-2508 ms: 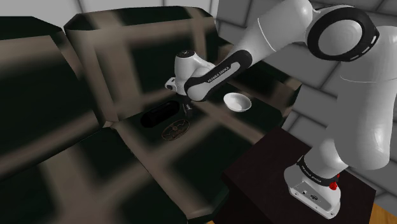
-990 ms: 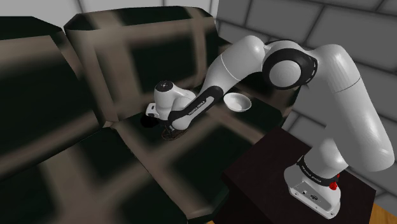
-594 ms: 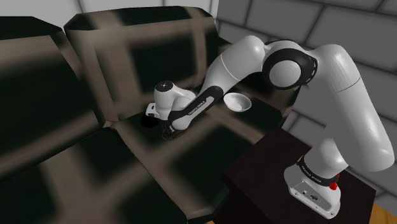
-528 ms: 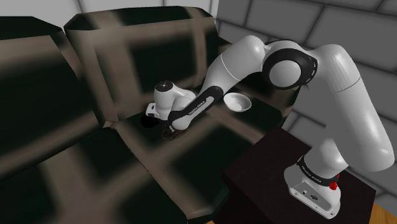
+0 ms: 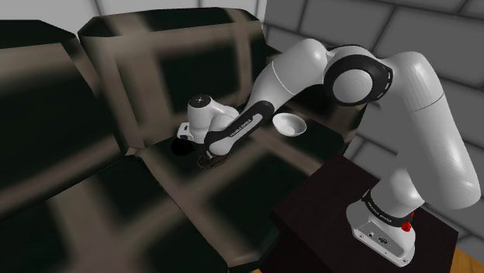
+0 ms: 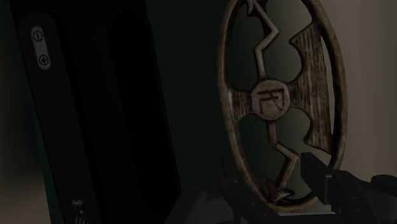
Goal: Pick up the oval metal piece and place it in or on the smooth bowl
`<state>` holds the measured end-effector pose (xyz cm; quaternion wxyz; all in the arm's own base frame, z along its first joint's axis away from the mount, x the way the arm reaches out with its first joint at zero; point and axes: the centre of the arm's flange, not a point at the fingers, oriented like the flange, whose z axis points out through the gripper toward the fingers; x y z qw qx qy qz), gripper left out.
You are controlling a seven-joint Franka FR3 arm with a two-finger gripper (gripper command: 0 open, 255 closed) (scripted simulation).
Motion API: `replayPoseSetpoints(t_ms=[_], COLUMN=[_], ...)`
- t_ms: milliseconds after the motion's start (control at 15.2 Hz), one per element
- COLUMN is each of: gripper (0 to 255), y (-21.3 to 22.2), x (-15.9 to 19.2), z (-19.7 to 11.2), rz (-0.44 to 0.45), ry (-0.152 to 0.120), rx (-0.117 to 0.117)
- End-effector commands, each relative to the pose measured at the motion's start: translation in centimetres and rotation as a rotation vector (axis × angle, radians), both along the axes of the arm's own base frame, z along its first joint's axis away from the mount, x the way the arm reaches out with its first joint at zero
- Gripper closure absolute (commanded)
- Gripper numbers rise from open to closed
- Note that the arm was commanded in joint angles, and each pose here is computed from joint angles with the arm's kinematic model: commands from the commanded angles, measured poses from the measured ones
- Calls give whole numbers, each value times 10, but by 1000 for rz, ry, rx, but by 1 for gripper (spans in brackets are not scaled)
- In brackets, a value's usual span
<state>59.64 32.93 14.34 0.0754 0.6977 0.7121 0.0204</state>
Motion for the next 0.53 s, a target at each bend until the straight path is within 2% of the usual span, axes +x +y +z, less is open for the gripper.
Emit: replayPoseSetpoints(t_ms=[0, 462], gripper=[255, 255], y=[0, 0], x=[0, 0], z=[11, 48], rz=[0, 0], ry=[0, 0], rx=[0, 0])
